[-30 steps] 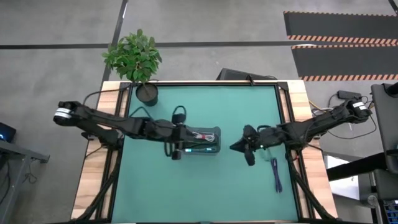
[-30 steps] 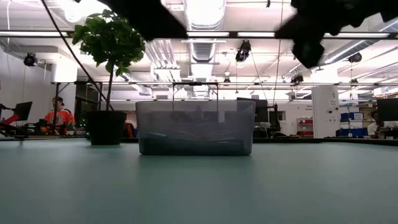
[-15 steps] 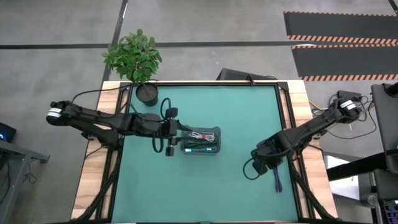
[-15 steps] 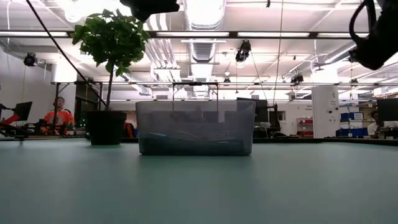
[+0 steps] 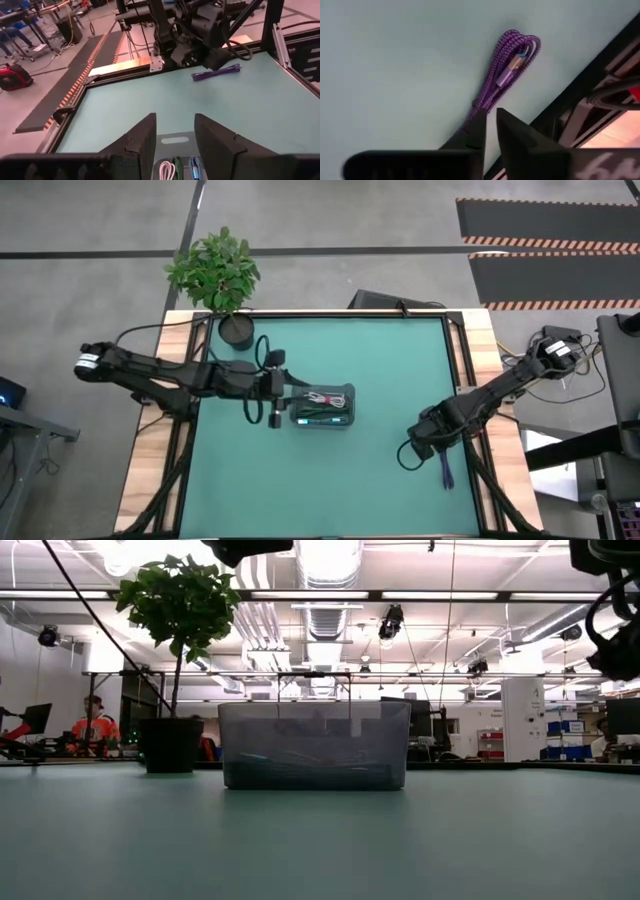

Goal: Pick and place USB-C Cables
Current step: Put the purple cable into the black transparent container

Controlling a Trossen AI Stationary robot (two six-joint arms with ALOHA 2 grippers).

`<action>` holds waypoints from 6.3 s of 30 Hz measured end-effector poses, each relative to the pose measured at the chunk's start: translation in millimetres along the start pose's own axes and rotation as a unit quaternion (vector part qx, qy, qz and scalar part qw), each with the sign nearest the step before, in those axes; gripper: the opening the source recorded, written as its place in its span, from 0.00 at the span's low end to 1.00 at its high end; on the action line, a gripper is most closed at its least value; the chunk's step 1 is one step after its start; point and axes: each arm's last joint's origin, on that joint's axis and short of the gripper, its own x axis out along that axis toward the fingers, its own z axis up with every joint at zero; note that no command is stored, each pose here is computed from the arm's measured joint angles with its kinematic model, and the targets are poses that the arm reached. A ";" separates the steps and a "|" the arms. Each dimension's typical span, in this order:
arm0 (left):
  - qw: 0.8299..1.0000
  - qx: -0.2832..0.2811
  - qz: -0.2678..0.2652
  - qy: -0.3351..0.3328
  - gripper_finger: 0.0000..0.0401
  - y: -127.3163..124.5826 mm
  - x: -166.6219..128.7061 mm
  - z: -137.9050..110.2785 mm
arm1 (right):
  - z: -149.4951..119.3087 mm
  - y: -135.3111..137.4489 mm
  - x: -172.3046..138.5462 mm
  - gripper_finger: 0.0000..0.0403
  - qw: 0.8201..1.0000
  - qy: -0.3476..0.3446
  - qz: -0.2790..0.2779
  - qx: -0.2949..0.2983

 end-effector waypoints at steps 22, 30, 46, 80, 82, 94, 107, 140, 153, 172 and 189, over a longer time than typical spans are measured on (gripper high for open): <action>1.000 -0.005 -0.002 -0.006 0.30 -0.5 -18.0 -13.4 | 5.6 -8.8 26.6 0.55 1.000 -0.001 -0.010 0.018; 1.000 -0.004 0.011 -0.004 0.30 0.3 -18.1 -13.5 | 13.4 -8.0 47.9 0.55 0.999 0.000 0.043 0.027; 0.999 -0.002 0.034 0.014 0.30 -1.1 -15.6 -27.1 | 14.5 -6.8 47.1 0.14 0.998 -0.026 0.048 0.032; 0.996 0.006 0.049 -0.071 0.30 1.5 -25.3 -23.5 | 31.4 70.0 -101.4 0.04 0.668 -0.644 0.294 -0.229; 0.996 0.005 0.050 -0.075 0.30 2.2 -27.4 -22.0 | 34.8 70.6 -106.3 0.04 0.653 -0.656 0.293 -0.238; 0.995 0.001 0.053 -0.089 0.30 4.7 -38.2 -20.2 | 56.8 103.1 -105.1 0.04 0.563 -0.741 0.224 -0.289; 0.994 -0.001 0.055 -0.099 0.30 6.3 -45.3 -19.3 | 83.6 137.5 -158.5 0.04 0.690 -0.626 0.089 -0.353; 0.988 -0.015 0.061 -0.138 0.30 8.2 -57.8 -22.9 | 104.5 180.7 -167.9 0.04 0.760 -0.478 0.015 -0.440; 0.983 -0.021 0.067 -0.171 0.30 12.4 -78.0 -22.1 | 131.7 183.3 -172.7 0.04 0.754 -0.465 0.047 -0.461; 0.984 -0.020 0.066 -0.167 0.30 11.8 -76.3 -23.2 | 156.5 202.0 -151.0 0.04 0.749 -0.403 -0.016 -0.527; 0.984 -0.021 0.066 -0.167 0.30 12.0 -76.6 -23.2 | 177.7 217.3 -118.0 0.15 0.751 -0.386 -0.067 -0.531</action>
